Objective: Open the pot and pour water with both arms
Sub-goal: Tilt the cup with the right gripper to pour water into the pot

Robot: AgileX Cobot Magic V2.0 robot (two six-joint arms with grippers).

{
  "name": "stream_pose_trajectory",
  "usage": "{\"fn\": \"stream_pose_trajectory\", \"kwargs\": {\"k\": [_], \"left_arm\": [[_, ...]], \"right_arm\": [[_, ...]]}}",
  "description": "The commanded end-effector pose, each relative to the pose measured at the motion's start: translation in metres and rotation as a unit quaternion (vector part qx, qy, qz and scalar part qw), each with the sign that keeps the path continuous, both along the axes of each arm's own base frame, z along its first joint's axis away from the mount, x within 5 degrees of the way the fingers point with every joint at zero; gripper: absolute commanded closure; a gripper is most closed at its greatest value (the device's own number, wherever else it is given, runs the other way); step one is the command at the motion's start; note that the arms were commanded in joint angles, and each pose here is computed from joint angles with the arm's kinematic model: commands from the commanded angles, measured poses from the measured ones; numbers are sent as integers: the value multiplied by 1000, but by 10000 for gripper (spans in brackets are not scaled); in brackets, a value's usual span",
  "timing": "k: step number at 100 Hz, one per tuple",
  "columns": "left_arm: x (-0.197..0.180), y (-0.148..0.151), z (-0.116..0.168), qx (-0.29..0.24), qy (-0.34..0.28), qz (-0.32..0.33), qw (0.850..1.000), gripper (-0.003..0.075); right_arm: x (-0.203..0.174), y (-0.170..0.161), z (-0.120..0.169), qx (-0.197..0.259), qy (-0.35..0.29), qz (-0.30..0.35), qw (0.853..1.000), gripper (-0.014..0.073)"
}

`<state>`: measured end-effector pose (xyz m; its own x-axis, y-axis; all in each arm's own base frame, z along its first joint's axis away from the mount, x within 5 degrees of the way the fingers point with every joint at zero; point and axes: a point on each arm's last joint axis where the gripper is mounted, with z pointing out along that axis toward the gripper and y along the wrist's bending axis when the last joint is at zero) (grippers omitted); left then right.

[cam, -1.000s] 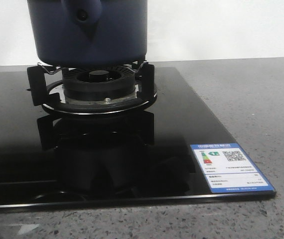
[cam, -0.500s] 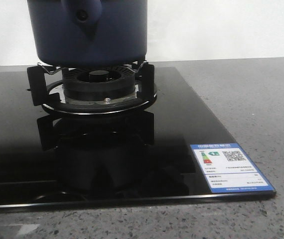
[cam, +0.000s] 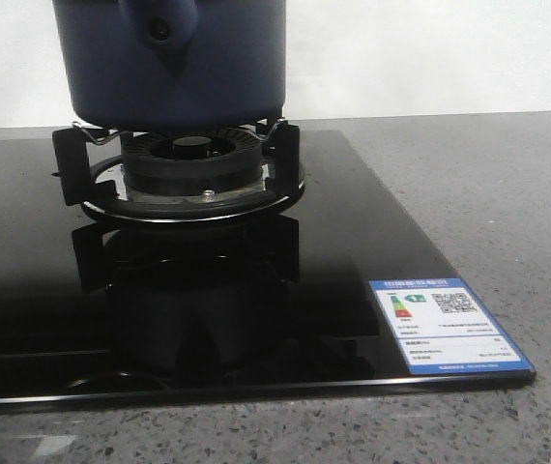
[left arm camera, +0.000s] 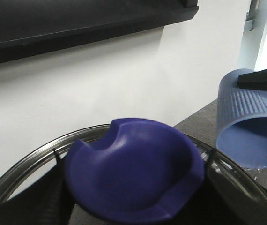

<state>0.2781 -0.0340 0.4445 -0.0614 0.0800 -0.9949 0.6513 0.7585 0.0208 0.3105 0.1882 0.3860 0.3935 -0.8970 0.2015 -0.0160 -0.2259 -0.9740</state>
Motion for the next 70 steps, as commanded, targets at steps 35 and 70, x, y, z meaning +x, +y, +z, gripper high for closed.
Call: {"fn": "stream_pose_trajectory", "kwargs": {"k": [35,70], "left_arm": [[-16,-2,29,-46,-42,-1,998,372],[-16,-2,29,-46,-42,-1,998,372]], "right_arm": [[-9,-6,29,5,-46,-1,999,176],[-8,-7,30,55,-27,-9,998,176]]}}
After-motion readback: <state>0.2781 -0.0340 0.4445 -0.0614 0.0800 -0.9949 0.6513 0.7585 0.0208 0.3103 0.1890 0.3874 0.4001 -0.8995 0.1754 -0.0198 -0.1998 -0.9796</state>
